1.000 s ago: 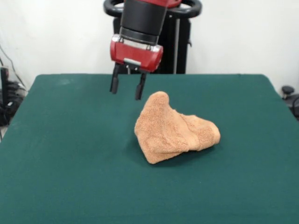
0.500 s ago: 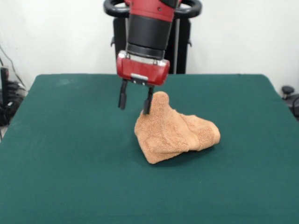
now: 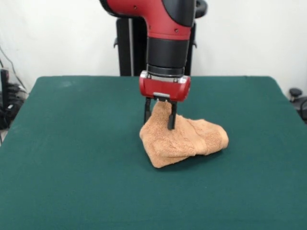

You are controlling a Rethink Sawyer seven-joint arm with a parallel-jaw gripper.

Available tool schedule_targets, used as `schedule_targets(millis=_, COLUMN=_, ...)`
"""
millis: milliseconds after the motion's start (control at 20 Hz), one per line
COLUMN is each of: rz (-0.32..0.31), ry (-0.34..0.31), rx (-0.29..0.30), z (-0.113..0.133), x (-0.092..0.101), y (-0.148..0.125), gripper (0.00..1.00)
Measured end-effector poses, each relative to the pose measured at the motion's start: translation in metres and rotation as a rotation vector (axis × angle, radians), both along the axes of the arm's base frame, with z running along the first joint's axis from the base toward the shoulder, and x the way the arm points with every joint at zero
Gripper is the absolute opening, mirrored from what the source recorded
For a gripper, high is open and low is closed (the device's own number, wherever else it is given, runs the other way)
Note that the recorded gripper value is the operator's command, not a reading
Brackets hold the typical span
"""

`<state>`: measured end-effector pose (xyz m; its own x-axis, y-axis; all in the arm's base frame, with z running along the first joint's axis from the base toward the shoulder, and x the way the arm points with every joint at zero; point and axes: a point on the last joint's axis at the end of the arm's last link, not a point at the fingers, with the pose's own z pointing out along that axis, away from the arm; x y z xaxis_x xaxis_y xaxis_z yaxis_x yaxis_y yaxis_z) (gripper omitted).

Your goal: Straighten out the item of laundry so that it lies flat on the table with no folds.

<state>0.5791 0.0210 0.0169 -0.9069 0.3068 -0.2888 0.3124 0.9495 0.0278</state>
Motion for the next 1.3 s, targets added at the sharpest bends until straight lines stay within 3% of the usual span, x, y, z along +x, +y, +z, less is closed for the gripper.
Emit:
schedule_targets(millis=200, rz=-0.007, ry=0.003, rx=-0.001, z=-0.002, x=-0.002, y=0.003, gripper=1.0)
schedule_targets(millis=750, rz=0.072, ry=0.022, rx=-0.125, z=0.008, x=-0.018, y=0.05, gripper=1.0)
schedule_targets(millis=950, rz=0.092, ry=0.058, rx=-0.137, z=0.01, x=-0.027, y=0.057, gripper=1.0)
schedule_targets(millis=1200, rz=0.084, ry=0.16, rx=-0.135, z=0.015, x=-0.041, y=0.05, gripper=1.0)
schedule_targets(millis=1250, rz=0.081, ry=0.188, rx=-0.142, z=0.018, x=-0.045, y=0.047, gripper=0.0)
schedule_targets(millis=1300, rz=0.083, ry=0.19, rx=-0.149, z=0.02, x=-0.045, y=0.047, gripper=0.0)
